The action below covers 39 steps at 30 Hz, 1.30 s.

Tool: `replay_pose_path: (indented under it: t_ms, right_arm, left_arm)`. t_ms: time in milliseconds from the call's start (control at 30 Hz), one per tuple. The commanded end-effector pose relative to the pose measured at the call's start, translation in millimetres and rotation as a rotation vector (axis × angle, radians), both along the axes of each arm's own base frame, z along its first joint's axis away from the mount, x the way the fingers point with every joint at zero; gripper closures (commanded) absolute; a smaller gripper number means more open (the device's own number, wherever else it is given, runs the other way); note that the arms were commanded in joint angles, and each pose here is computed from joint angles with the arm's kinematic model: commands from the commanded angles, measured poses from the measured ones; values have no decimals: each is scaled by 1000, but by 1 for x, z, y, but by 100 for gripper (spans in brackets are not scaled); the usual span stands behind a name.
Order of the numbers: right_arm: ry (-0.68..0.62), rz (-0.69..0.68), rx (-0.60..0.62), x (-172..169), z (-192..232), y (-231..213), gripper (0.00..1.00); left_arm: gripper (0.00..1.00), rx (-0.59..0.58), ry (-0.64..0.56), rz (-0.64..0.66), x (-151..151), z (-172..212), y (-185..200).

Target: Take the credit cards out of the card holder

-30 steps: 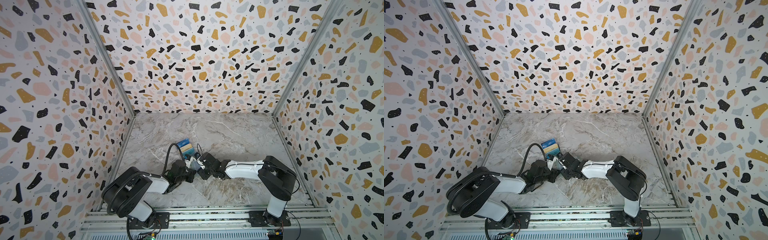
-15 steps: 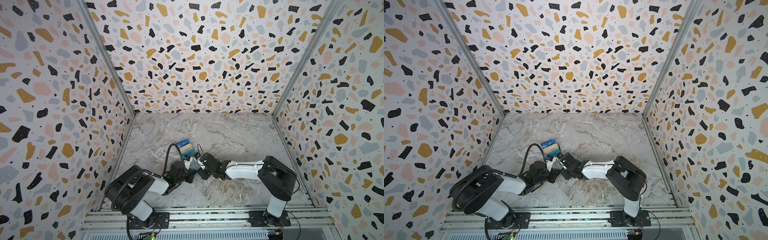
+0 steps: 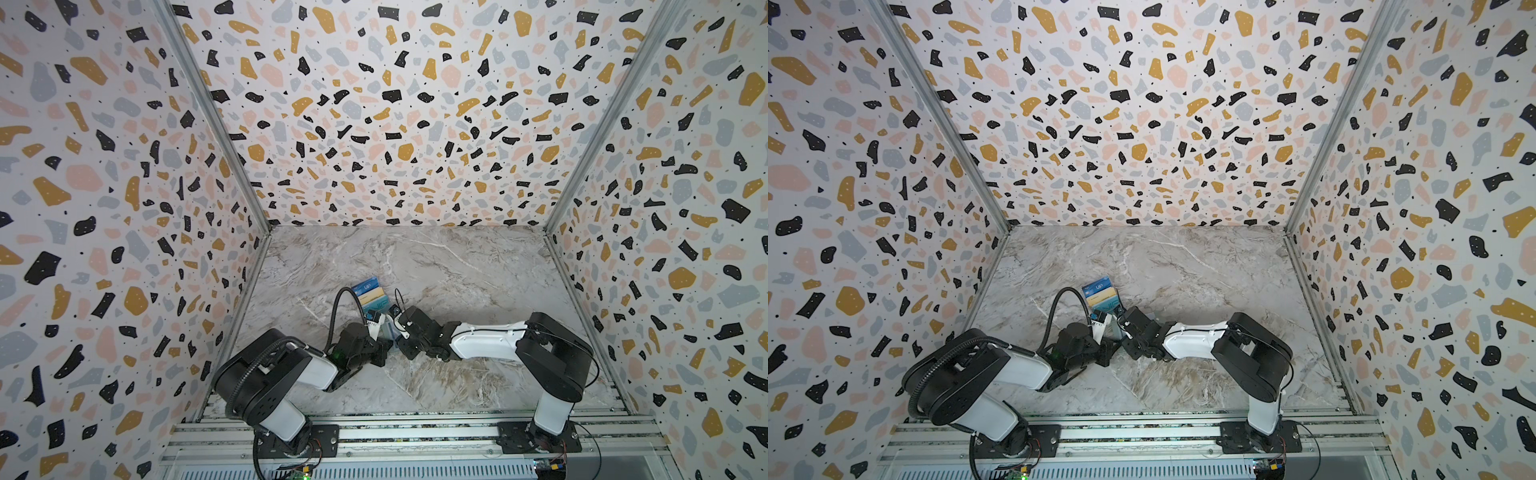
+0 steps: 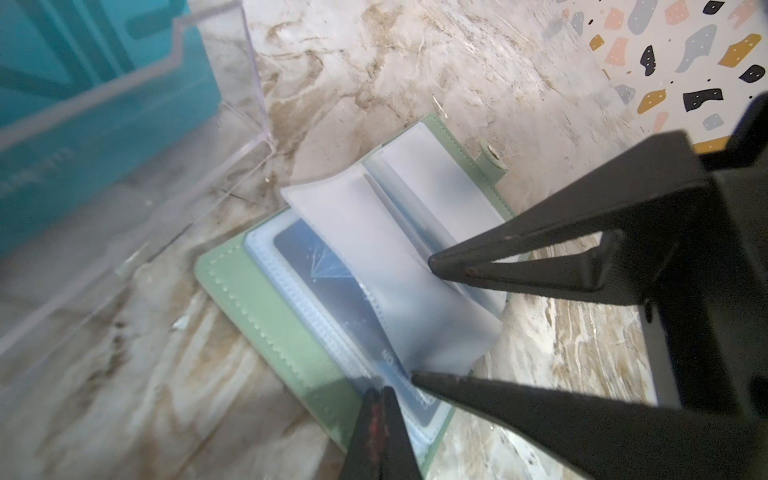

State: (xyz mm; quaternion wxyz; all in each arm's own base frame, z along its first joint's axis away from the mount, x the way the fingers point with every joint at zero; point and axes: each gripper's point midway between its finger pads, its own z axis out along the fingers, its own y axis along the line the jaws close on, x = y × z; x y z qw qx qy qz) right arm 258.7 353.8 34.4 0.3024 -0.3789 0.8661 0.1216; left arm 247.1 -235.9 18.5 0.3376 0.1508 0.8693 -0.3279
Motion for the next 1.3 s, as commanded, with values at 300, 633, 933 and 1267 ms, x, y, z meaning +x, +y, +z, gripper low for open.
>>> replay_pose_path:
  t_ms: [300,633,933,1267]
  right_arm:
    - [29,-131,-18,14,5,-39,57]
    - [6,-195,-27,25,16,-61,57]
    - [-10,-245,-39,33,22,-80,57]
    - [-12,-295,-61,41,24,-104,57]
  left_arm:
    - [100,152,226,-50,-47,-57,22]
    - [100,159,217,-49,-44,-55,22]
    - [100,169,197,-55,-39,-51,20]
    - [100,195,172,-41,-31,-46,21]
